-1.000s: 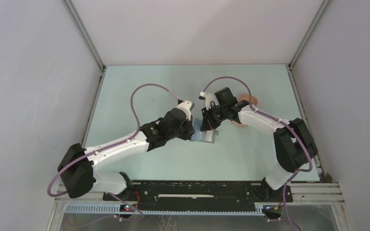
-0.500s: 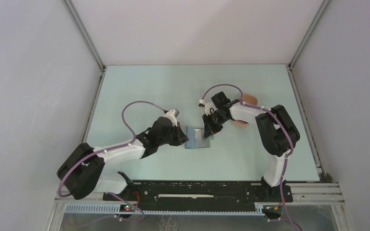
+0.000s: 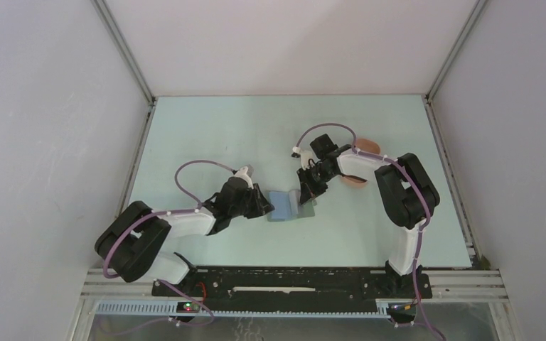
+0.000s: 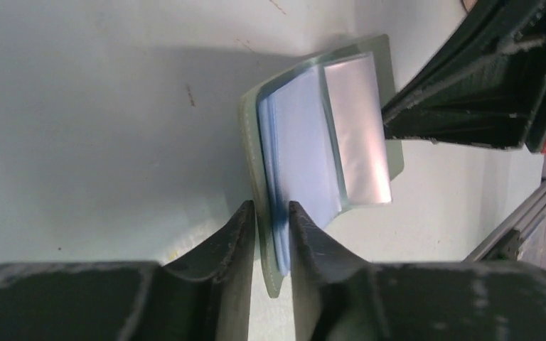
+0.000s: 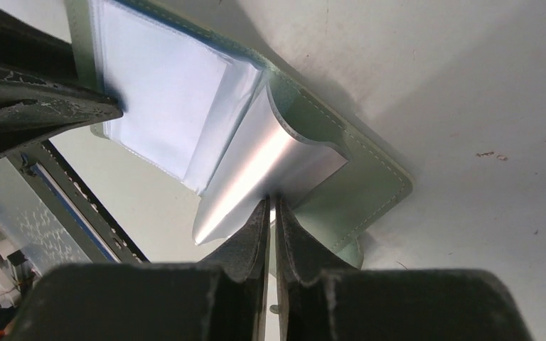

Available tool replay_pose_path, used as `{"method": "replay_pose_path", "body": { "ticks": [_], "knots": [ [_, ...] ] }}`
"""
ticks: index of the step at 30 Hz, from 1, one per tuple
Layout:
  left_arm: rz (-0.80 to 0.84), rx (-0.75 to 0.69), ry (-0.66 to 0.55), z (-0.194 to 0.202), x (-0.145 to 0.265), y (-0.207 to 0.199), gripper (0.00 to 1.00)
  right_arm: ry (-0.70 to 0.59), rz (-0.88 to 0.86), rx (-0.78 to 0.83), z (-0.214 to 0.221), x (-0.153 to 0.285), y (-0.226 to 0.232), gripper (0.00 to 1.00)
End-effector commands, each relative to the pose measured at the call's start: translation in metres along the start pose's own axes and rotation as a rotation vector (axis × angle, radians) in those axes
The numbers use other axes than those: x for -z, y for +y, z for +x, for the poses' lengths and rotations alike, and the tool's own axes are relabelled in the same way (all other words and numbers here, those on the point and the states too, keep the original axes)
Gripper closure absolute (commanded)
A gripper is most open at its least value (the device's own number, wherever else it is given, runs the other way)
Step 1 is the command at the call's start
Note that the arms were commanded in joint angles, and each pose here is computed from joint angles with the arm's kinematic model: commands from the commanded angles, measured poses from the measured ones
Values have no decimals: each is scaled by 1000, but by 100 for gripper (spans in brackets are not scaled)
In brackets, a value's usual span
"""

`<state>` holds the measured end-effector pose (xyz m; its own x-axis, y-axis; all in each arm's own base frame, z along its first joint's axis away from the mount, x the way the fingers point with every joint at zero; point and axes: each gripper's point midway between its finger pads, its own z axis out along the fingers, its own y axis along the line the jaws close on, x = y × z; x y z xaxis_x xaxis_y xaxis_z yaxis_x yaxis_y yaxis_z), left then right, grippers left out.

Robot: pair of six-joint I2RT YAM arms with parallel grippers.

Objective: Put the credit cards into the card holder
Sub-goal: Open the card holder at the center of the board.

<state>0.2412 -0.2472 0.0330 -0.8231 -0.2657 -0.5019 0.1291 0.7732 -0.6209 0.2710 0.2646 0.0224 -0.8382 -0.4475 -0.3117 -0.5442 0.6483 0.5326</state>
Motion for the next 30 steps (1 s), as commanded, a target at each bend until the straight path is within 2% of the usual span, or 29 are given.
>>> {"method": "replay_pose_path", "body": {
  "ticks": [1,3,7,10,12,15,18,30],
  "knots": [
    [-85,-28,-42,-9,4,15,64,-14,9,45,-10,5,2,87],
    [-110,-50,-58,-15,10,16,57,-18,15,57,-12,8,2,86],
    [-87,-108,-90,-27,26,4,54,-36,22,79,-16,15,5,85],
    [16,-143,-118,-38,39,-23,54,-50,16,98,-19,18,10,85],
    [112,-165,-91,-36,41,-46,58,-58,10,107,-21,21,13,84],
    [205,-190,-41,-32,36,-73,76,-62,7,113,-21,23,14,84],
    [222,-213,14,-25,22,-84,87,-62,5,113,-21,23,14,84],
    [186,-208,145,-4,-42,-76,88,-98,-11,143,-28,40,21,83]
  ]
}}
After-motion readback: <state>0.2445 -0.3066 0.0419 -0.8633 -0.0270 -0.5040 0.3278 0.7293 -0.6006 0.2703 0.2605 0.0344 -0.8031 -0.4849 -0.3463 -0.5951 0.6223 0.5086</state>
